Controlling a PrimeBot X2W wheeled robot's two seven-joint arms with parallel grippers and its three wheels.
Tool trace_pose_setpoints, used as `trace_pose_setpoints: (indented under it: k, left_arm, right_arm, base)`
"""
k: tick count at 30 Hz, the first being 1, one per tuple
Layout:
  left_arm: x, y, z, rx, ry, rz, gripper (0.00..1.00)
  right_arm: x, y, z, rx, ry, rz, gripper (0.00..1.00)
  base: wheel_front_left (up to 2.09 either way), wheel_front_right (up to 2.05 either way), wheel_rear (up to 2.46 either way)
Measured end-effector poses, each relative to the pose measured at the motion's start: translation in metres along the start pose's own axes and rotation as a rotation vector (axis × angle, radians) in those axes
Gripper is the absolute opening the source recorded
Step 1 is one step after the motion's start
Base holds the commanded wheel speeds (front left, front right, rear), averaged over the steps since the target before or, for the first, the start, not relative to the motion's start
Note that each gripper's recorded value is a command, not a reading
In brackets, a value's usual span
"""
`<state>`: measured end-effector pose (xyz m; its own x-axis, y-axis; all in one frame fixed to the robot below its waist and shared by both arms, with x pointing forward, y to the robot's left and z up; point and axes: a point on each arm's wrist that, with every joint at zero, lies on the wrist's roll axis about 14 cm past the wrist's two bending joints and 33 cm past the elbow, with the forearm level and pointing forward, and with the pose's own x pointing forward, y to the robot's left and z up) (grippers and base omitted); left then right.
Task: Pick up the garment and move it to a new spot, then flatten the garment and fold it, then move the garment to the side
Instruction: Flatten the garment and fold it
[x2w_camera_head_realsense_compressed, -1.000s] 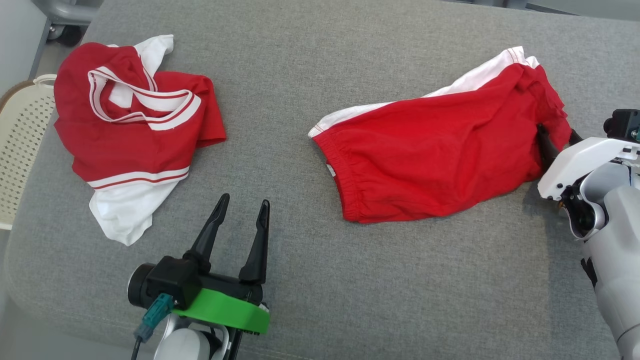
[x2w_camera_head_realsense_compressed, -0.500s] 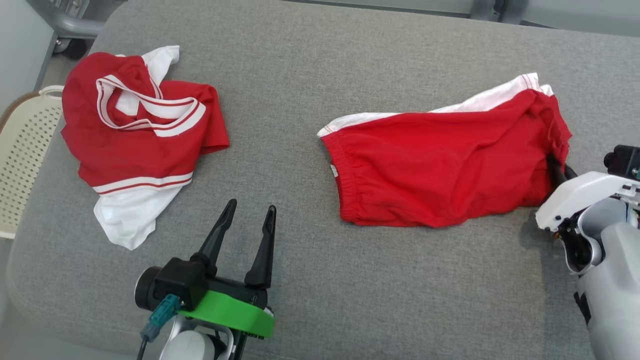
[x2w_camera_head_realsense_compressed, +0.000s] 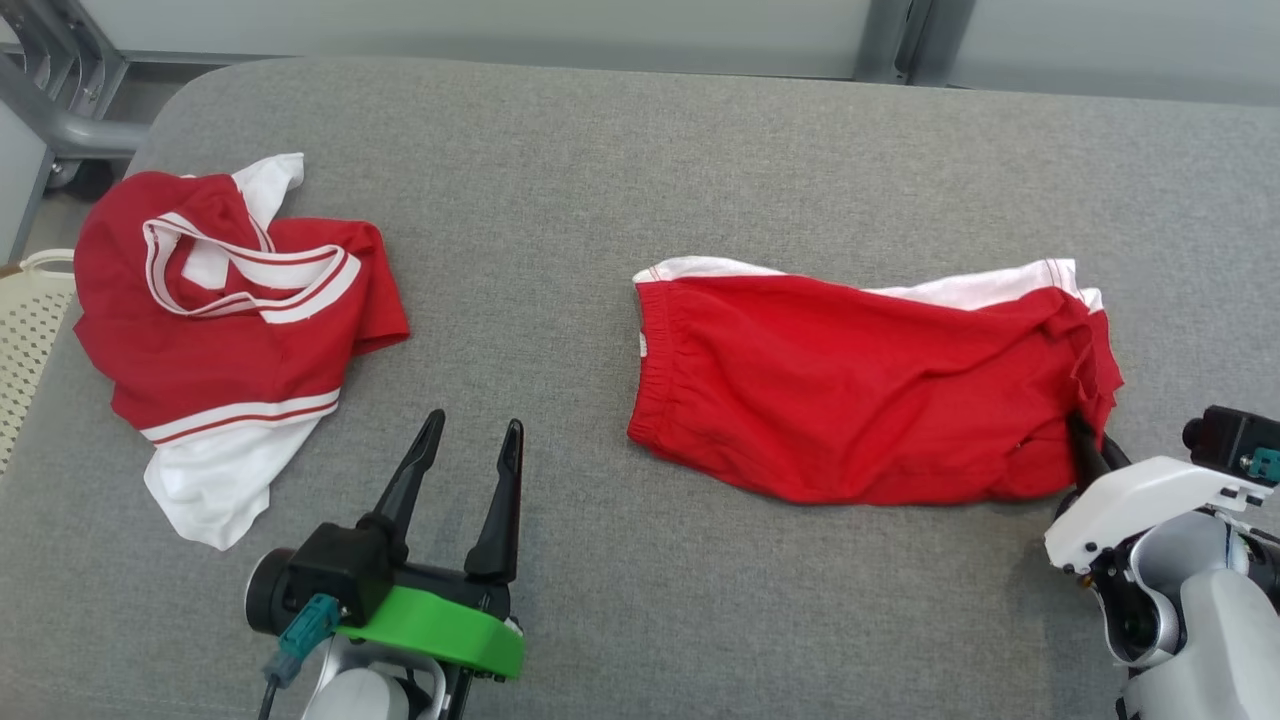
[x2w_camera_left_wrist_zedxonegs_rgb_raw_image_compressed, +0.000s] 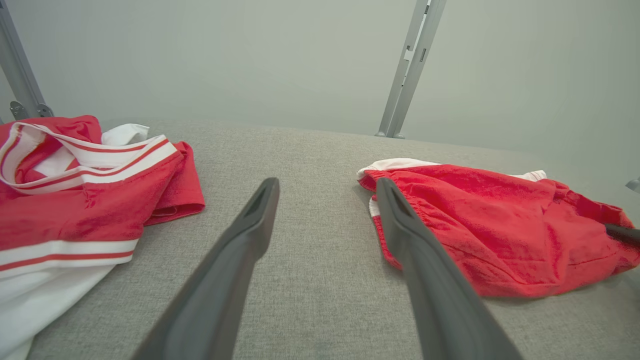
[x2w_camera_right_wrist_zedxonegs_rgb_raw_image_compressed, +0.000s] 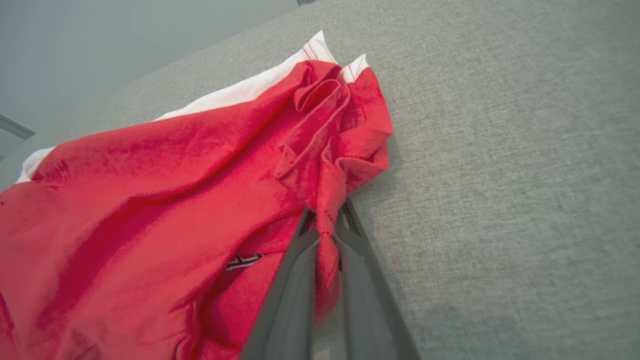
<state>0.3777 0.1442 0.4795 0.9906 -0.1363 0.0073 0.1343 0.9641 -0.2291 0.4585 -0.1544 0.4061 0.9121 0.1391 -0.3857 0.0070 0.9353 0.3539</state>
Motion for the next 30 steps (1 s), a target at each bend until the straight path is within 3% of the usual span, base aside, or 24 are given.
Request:
trace_pose_setpoints:
  k: [3, 4, 5, 11, 19, 30]
  left_arm:
    - [-0.004, 0.000, 0.002, 0.002, -0.006, 0.002, 1.00]
    - [-0.005, 0.001, 0.001, 0.001, -0.002, 0.006, 1.00]
    - [-0.007, 0.002, 0.000, 0.001, 0.002, 0.009, 1.00]
    - [-0.014, 0.008, 0.000, -0.018, 0.003, 0.034, 1.00]
    - [-0.022, 0.017, 0.015, -0.016, -0.044, 0.075, 1.00]
    - [-0.036, 0.033, 0.021, 0.011, -0.050, 0.105, 1.00]
  right_arm:
    - [-0.016, -0.009, -0.006, -0.018, 0.016, -0.028, 0.00]
    - [-0.019, -0.009, -0.007, -0.027, 0.018, -0.029, 0.46]
    - [-0.021, -0.008, -0.007, -0.027, 0.017, -0.029, 1.00]
    - [-0.030, 0.006, -0.003, -0.105, -0.025, 0.010, 1.00]
    - [-0.059, -0.006, 0.020, -0.196, -0.181, -0.028, 1.00]
    - [-0.099, 0.030, 0.055, -0.288, -0.377, 0.068, 1.00]
  base:
    - [0.00, 0.00, 0.00]
    - [0.00, 0.00, 0.00]
    - [0.00, 0.00, 0.00]
    - [0.00, 0.00, 0.00]
    - [0.00, 0.00, 0.00]
    - [0.00, 0.00, 0.00]
